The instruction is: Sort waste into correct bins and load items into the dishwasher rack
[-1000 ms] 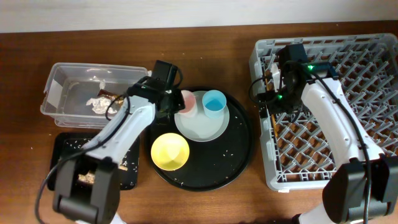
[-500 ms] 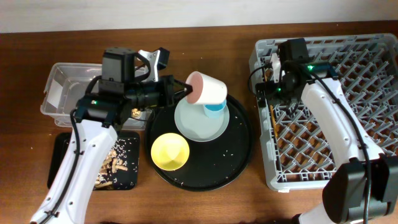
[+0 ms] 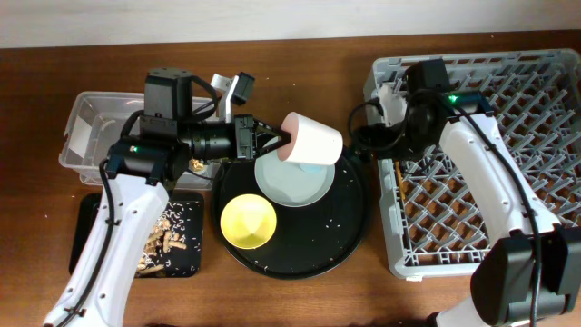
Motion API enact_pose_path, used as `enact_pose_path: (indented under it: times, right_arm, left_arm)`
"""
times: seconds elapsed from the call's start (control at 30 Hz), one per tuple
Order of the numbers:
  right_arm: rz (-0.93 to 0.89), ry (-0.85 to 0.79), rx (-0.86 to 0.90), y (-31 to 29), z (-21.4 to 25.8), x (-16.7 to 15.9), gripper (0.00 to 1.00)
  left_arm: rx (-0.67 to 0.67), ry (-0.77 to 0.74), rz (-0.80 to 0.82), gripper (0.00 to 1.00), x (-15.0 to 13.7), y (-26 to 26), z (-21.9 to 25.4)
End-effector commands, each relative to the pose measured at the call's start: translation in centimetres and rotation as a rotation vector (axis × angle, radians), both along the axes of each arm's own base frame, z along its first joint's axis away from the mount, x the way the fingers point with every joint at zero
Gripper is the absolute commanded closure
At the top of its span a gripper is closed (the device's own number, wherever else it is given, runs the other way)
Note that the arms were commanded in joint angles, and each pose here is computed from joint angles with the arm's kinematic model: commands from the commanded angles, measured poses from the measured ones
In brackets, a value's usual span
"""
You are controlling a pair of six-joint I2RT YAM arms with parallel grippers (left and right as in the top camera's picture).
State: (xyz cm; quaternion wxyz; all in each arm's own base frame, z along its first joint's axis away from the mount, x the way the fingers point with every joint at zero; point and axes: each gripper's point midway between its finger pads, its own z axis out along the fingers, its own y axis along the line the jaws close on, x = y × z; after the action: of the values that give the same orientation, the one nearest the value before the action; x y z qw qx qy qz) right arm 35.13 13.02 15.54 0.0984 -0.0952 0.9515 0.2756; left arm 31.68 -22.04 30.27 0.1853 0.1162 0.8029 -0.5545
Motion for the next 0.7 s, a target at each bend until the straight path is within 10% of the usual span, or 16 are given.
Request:
enact_pose_path:
  times: [0.0, 0.13, 0.67]
  right_arm:
    - [0.274, -0.112, 0.544, 5.8, 7.2, -2.4, 0.02]
    - [0.335, -0.184, 0.822, 6.4, 11.8, -3.2, 0.02]
    - [0.511, -0.371, 0.94, 8.3, 15.2, -5.5, 0.01]
  left_arm:
    - [-0.056, -0.054, -0.059, 1.0, -1.0, -0.1, 2.1]
    - [-0.088, -0.062, -0.045, 1.0, -0.5, 1.3, 2.7]
    - [-0.144, -0.076, -0.018, 1.0, 0.3, 4.0, 3.8]
